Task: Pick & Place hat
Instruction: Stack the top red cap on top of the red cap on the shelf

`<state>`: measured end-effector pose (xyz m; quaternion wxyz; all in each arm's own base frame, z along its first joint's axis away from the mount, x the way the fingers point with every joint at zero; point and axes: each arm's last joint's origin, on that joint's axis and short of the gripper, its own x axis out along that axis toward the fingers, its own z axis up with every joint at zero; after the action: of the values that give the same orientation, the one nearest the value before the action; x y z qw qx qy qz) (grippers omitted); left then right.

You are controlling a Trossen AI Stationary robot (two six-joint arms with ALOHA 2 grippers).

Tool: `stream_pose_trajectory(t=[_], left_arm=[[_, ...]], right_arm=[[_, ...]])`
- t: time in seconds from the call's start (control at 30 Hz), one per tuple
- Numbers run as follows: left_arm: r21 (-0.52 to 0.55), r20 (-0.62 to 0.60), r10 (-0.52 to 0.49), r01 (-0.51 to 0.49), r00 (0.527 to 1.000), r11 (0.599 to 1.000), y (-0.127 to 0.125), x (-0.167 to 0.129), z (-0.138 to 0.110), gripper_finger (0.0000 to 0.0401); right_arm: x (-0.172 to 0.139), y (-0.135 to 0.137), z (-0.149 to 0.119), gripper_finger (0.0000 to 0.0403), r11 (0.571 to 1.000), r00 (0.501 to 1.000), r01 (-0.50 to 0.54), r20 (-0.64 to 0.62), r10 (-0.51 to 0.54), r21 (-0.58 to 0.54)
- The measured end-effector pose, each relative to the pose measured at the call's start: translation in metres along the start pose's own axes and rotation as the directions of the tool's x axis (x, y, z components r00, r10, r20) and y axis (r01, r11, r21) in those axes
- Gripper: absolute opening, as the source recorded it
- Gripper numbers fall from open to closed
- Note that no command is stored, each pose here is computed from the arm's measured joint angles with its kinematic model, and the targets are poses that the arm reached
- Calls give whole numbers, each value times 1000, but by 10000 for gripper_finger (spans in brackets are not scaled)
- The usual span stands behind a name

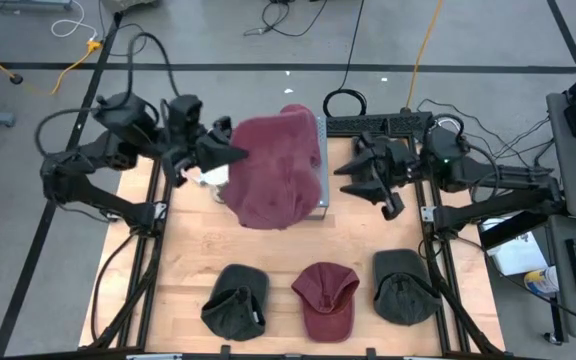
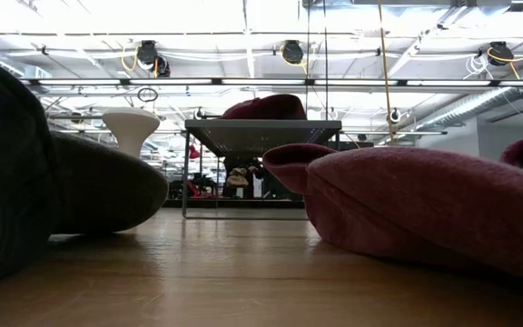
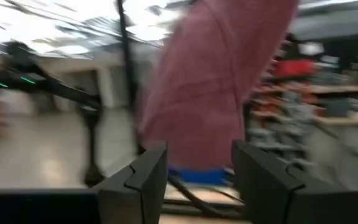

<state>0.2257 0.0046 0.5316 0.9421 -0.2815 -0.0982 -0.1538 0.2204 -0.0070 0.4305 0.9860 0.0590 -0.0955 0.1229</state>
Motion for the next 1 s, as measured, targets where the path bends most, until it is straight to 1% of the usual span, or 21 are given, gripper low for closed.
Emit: stream_pose_trajectory(t=[0.07,0.17,0.27,0.33,0.47,0.57,0.67,0.8,0.87,0.93,1.0], left_arm=[[-2,-2,64,-64,998,998,1,-10,3,11],[9,20,163,-163,986,987,0,-26,7,8],[14,43,202,-203,978,979,-5,-39,12,9],[21,52,214,-215,976,976,-7,-46,13,10],[23,70,243,-245,967,969,-7,-59,8,8],[1,73,271,-272,960,962,-4,-67,0,8],[-34,85,293,-291,952,956,1,-75,-10,8],[-75,130,292,-284,948,956,8,-83,-23,8],[-90,157,297,-286,942,954,11,-89,-29,8],[-105,178,312,-297,933,949,14,-94,-35,8],[-127,200,321,-301,926,945,18,-98,-41,8]], right_arm=[[-4,-1,-1,165,996,996,85,-27,-86,-14],[-8,-4,-6,165,977,973,211,-83,-214,-41],[-9,-5,-13,165,950,940,298,-142,-309,-92],[-7,-4,-17,164,932,922,333,-160,-353,-140],[-2,-1,-27,164,879,870,390,-202,-449,-273],[5,2,-34,165,833,838,403,-213,-503,-379],[12,9,-41,172,771,806,386,-221,-549,-507],[23,19,-53,189,641,742,348,-218,-635,-684],[28,23,-56,199,585,721,336,-198,-664,-738],[31,27,-58,210,554,714,328,-183,-676,-766],[34,30,-58,221,541,714,343,-162,-681,-768]])
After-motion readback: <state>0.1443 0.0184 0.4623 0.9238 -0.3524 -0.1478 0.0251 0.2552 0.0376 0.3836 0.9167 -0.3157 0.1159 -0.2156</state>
